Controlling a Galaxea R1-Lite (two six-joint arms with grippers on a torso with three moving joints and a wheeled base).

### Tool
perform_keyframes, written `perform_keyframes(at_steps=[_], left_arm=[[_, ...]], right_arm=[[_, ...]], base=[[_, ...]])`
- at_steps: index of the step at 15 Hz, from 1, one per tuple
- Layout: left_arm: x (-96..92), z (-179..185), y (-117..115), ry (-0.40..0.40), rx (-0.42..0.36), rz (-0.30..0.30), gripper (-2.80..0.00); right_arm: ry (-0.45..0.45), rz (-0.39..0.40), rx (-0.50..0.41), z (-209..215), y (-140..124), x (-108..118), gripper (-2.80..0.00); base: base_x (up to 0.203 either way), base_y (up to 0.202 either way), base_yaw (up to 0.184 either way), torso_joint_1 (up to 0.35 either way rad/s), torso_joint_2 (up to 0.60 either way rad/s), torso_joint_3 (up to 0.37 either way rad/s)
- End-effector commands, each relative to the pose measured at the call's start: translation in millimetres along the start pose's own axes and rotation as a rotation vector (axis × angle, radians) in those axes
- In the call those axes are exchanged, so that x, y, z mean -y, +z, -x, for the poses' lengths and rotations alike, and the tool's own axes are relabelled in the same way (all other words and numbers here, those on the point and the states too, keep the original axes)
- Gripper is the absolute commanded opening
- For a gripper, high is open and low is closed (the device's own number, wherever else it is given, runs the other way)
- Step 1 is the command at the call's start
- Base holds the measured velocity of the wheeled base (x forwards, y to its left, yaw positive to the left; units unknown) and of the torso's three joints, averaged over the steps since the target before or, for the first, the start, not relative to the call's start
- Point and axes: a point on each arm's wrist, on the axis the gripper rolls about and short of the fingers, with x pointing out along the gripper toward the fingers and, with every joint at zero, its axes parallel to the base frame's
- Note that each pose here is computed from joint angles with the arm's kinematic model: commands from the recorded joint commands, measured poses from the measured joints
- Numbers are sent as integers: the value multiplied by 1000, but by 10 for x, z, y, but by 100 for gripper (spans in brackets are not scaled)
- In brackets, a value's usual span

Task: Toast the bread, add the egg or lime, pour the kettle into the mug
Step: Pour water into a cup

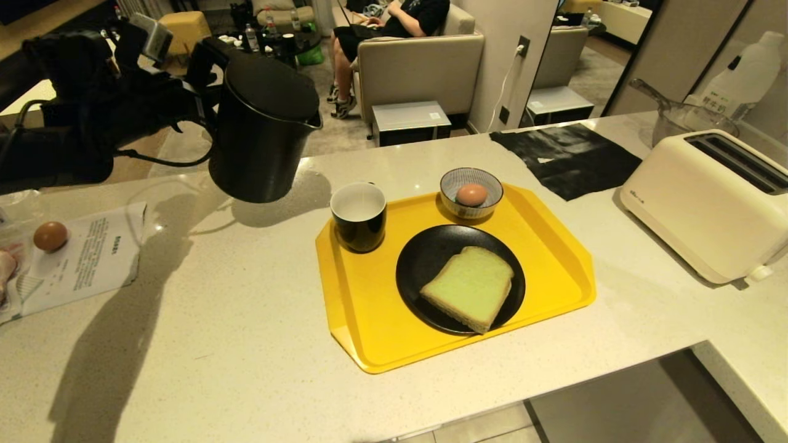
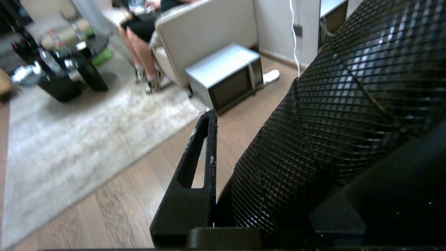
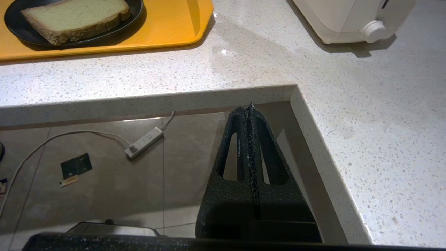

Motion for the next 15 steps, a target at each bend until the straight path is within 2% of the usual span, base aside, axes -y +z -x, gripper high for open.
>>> perform_keyframes(at_steps=[1,7,11,15], left_arm=[[-8,71,193,6,30,-21,-280],[88,10,76,0,-52,-56,-280],[173,-27,108,-11,-52,-51,-280],[201,-26,145,-19,-50,-80,-280]], right_arm=[[3,0,-27,-17,-73,-2,-280],[3,0,-27,-17,-73,-2,-280],[3,0,-27,-17,-73,-2,-280],[2,0,-27,-17,-73,-2,-280]], base=[[0,0,0,0,0,0],[0,0,0,0,0,0],[0,0,0,0,0,0],[0,0,0,0,0,0]])
